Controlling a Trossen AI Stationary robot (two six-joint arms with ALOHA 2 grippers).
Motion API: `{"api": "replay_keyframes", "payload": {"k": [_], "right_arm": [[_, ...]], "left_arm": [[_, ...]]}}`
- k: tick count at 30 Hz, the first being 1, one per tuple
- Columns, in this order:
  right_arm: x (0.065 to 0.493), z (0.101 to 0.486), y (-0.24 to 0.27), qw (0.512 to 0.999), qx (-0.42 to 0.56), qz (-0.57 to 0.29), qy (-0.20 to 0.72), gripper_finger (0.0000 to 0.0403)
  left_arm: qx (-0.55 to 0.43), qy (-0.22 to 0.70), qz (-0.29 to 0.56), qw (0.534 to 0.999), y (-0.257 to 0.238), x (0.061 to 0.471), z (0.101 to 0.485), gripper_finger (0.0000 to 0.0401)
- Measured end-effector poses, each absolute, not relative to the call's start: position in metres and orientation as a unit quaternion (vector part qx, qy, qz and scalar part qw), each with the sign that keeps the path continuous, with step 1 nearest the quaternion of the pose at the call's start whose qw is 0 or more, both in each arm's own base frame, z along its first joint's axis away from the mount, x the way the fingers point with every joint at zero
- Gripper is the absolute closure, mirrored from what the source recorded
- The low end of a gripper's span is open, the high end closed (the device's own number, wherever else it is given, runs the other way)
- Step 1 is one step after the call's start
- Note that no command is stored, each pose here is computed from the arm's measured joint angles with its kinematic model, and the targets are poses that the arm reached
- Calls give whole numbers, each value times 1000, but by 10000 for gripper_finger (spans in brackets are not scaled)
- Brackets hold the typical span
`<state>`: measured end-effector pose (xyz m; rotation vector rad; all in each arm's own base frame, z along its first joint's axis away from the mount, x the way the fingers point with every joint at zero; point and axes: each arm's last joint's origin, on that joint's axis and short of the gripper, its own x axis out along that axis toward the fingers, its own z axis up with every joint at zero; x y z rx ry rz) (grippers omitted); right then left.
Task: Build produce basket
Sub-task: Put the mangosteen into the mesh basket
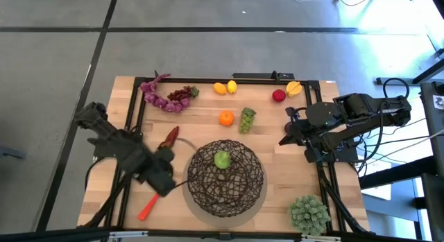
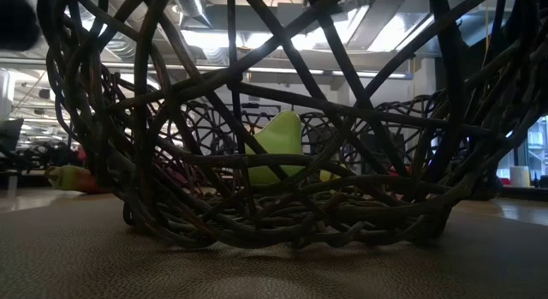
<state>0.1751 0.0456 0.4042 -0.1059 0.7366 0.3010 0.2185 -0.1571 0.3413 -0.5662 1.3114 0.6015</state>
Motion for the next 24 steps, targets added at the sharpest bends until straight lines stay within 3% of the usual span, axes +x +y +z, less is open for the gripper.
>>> {"api": "replay_keyframes", "payload": {"k": [6, 14, 24], "right_arm": [[175, 404, 44, 923, -59, 129, 358, 403], [175, 404, 45, 923, -59, 129, 358, 403], [175, 404, 45, 922, -67, 132, 357, 403]], "left_arm": [[-200, 571, 206, 770, -136, 268, 361, 401], [-111, 531, 96, 835, -131, 344, 351, 401], [-59, 609, 46, 790, -130, 388, 287, 401]]}}
